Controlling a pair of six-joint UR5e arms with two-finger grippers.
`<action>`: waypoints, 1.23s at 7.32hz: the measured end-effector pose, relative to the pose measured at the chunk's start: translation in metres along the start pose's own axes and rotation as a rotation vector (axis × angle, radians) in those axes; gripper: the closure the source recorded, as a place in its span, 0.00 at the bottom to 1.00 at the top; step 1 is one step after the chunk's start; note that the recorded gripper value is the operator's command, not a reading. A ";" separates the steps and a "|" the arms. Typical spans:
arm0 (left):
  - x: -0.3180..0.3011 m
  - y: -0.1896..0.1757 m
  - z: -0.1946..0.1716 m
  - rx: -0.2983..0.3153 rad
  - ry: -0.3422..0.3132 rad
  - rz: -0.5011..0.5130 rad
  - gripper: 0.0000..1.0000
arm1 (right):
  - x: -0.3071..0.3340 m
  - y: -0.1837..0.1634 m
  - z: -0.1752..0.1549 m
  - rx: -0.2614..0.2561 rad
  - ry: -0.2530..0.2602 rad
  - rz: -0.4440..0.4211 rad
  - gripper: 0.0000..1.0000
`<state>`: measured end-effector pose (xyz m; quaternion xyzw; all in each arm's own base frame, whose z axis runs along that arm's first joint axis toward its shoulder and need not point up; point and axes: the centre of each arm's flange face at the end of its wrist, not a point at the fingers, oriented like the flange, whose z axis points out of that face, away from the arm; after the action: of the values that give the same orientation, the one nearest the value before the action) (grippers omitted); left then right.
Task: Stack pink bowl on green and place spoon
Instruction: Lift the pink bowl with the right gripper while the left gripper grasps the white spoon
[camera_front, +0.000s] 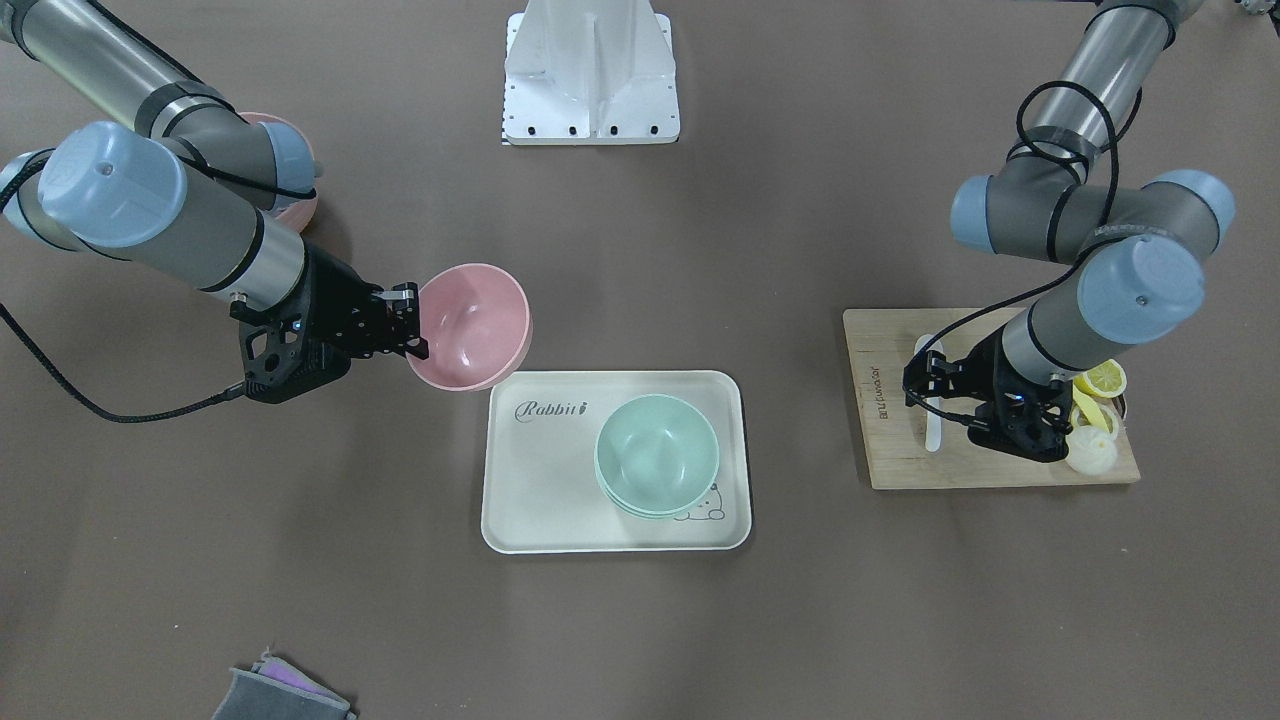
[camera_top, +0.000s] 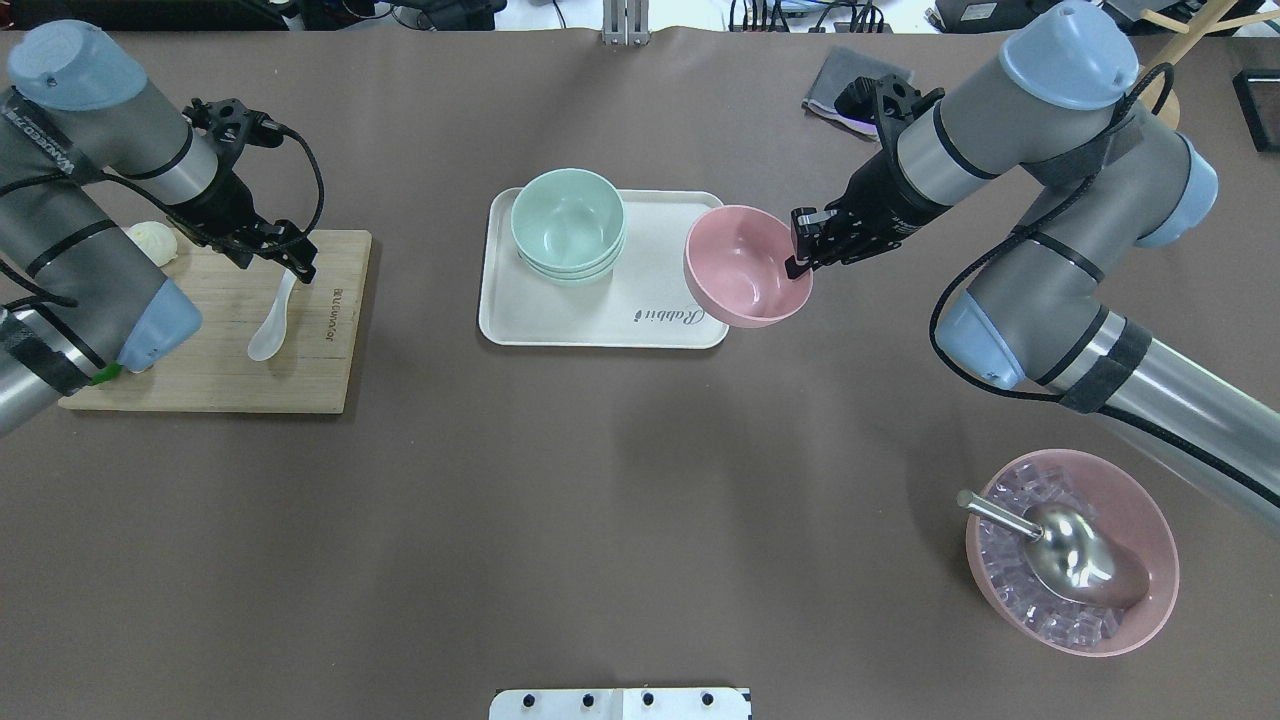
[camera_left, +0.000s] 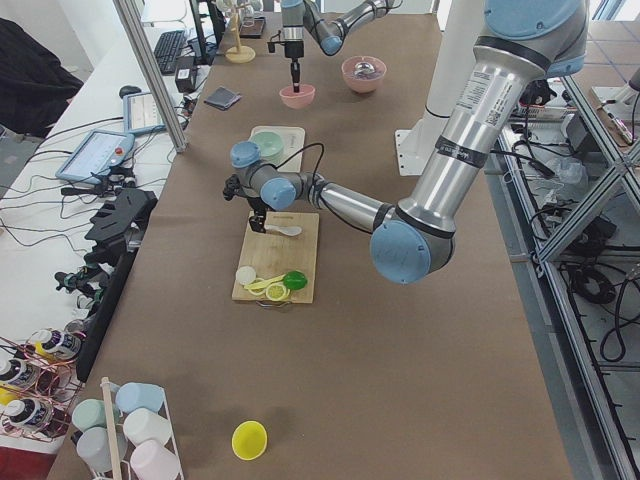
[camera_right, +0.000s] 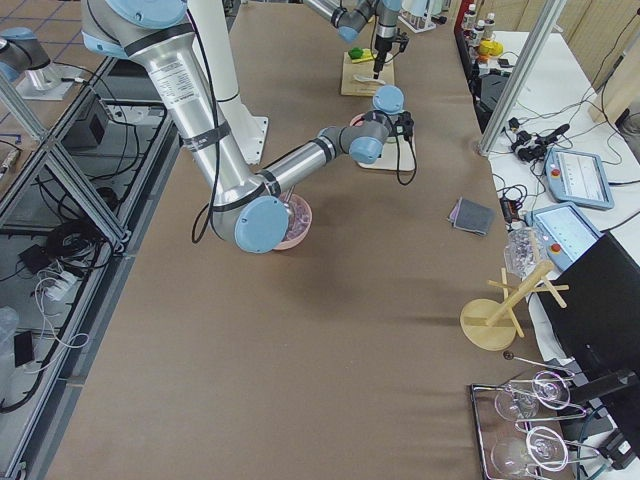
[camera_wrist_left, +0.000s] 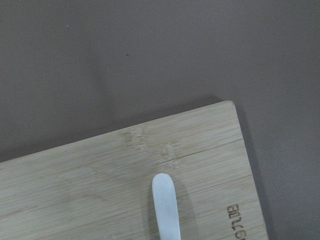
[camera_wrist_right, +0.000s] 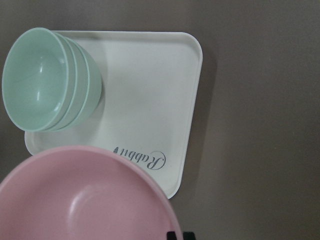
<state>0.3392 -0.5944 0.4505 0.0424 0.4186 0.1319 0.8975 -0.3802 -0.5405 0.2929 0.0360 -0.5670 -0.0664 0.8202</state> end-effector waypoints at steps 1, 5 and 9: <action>0.002 0.002 0.004 -0.004 -0.004 -0.005 0.21 | -0.001 0.000 0.000 0.002 0.000 -0.001 1.00; 0.005 0.006 0.017 -0.024 -0.010 -0.018 0.38 | -0.002 -0.001 -0.001 0.009 0.001 -0.004 1.00; 0.003 0.008 0.019 -0.027 -0.010 -0.020 1.00 | -0.002 -0.002 0.000 0.013 0.004 -0.005 1.00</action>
<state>0.3542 -0.5852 0.4618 0.0265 0.4126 0.1284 0.9015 -0.3807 -0.5419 0.2907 0.0431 -0.5658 -0.0645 0.8209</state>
